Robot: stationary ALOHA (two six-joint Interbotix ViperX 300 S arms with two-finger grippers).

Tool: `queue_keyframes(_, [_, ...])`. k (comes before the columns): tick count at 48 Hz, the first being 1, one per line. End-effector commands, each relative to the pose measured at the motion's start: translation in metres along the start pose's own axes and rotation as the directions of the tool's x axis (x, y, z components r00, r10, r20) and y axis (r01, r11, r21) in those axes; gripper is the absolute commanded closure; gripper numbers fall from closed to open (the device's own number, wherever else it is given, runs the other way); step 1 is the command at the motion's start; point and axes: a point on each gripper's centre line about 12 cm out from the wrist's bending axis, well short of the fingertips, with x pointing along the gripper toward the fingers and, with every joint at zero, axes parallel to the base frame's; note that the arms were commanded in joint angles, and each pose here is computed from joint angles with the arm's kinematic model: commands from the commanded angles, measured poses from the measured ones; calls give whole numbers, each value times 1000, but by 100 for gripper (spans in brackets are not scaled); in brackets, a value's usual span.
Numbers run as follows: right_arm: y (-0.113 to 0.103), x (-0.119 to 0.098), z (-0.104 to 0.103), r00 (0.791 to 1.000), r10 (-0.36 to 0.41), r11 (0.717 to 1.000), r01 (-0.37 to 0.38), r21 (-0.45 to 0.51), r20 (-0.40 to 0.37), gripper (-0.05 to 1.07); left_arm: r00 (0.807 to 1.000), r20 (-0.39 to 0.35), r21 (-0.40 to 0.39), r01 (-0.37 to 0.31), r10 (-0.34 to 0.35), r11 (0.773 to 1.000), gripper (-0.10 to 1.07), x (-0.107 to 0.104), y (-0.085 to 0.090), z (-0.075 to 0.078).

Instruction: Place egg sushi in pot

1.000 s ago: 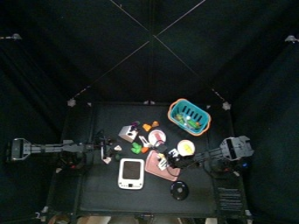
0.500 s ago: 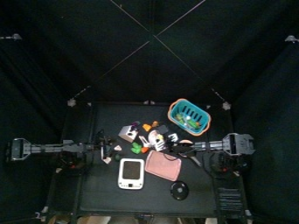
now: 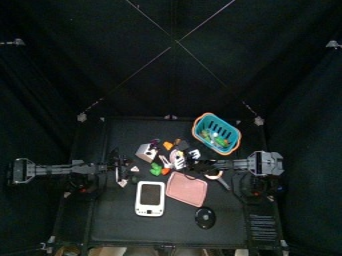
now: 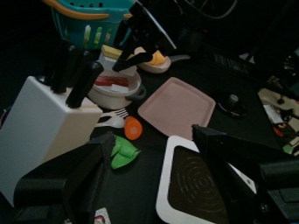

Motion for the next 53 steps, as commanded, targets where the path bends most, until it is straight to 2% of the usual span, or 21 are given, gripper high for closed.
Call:
queue_keyframes(1, [1,-6,15,999,25,999,-25,32,25,37,1000,11,1,-1,1,1000,-6,2,0,4])
queue_keyframes(9, [6,-2,13,998,61,998,-61,30,24,23,1000,12,1,-3,2,1000,-6,1,0,4])
queue_keyframes(17, [7,-2,13,998,66,997,-67,31,21,9,1000,11,-1,-5,5,1000,-6,1,1,3])
queue_keyframes(21, [7,-3,13,997,66,997,-67,26,25,5,1000,11,0,-3,3,1000,-6,1,1,4])
queue_keyframes(53, [2,-5,16,999,22,1000,-23,14,38,5,1000,11,-1,-5,5,1000,-6,1,1,3])
